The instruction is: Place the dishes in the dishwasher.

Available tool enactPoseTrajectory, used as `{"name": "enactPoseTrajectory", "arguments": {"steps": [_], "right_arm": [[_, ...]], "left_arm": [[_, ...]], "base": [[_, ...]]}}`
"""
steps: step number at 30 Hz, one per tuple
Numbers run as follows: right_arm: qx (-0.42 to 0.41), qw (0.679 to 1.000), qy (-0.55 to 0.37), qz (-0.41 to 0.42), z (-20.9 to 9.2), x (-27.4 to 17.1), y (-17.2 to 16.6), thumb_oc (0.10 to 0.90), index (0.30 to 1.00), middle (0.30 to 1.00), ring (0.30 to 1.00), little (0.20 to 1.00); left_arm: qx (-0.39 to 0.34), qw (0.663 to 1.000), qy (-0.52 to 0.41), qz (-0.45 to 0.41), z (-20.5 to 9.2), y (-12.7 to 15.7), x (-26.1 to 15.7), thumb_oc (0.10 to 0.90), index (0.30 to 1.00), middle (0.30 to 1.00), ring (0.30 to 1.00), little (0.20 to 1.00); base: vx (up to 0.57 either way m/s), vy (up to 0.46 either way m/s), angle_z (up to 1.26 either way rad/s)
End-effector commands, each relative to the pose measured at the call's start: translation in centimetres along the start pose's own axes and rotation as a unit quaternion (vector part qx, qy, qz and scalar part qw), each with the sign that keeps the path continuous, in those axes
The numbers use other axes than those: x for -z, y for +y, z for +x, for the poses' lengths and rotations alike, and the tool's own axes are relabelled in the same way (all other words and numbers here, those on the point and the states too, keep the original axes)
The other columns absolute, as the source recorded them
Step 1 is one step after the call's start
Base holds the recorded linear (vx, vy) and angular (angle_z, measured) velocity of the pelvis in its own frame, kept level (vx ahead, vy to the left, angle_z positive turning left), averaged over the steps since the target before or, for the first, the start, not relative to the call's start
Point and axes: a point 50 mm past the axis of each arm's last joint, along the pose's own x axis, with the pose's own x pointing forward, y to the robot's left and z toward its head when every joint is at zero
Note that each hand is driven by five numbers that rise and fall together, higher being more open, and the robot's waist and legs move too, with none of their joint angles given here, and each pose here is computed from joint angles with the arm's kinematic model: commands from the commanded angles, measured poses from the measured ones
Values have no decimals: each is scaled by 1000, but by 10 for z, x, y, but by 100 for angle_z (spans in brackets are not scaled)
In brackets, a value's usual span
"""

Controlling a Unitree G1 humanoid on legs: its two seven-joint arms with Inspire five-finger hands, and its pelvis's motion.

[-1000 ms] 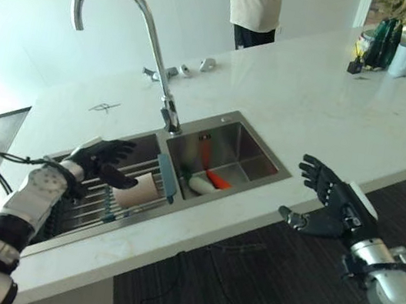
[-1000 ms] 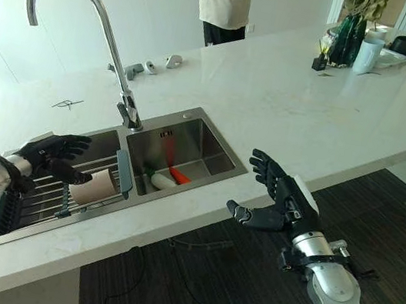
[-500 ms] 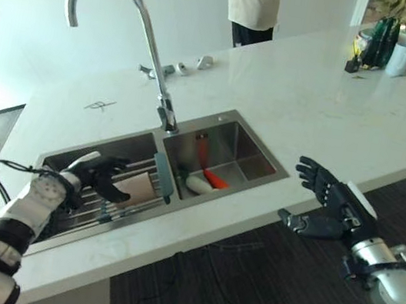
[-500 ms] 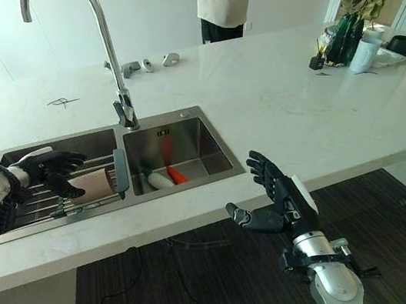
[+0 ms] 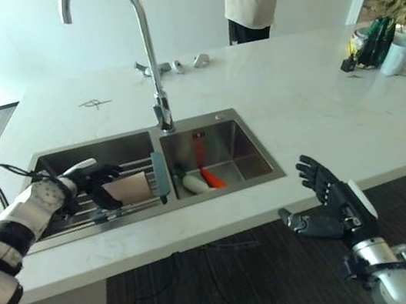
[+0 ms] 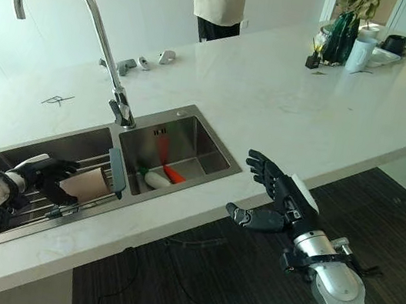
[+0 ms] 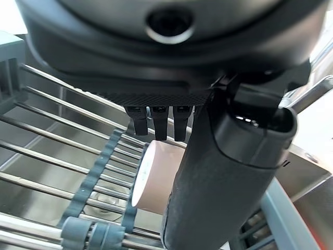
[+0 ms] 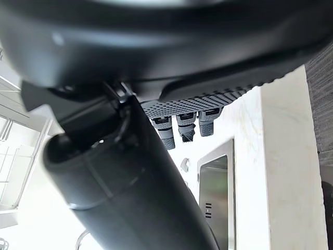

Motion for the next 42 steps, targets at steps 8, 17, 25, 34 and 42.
{"name": "enactPoseTrajectory", "arguments": {"steps": [8,17,25,34,42], "right_arm": [[26,987,-154,-40,7,-55,-14,800,900,900,900,900],[30,987,-153,-44,5,-56,-16,800,900,900,900,900],[25,986,-158,-48,5,-59,-17,800,900,900,900,900],[11,985,-163,-51,9,-63,-17,800,900,900,900,900],[2,985,-164,-46,13,-65,-12,800,900,900,900,900]], "left_arm": [[-130,991,-30,17,-11,63,-25,800,900,900,900,900],[-126,992,-9,21,-12,66,-19,800,900,900,900,900],[-112,993,22,7,-11,65,-7,800,900,900,900,900],[33,994,88,48,0,32,7,574,561,561,561,561],[95,984,123,88,4,10,18,400,300,300,300,300]], "base": [[-7,8,-7],[0,2,-1],[-10,7,-10],[-2,4,-2],[6,1,-5]]}}
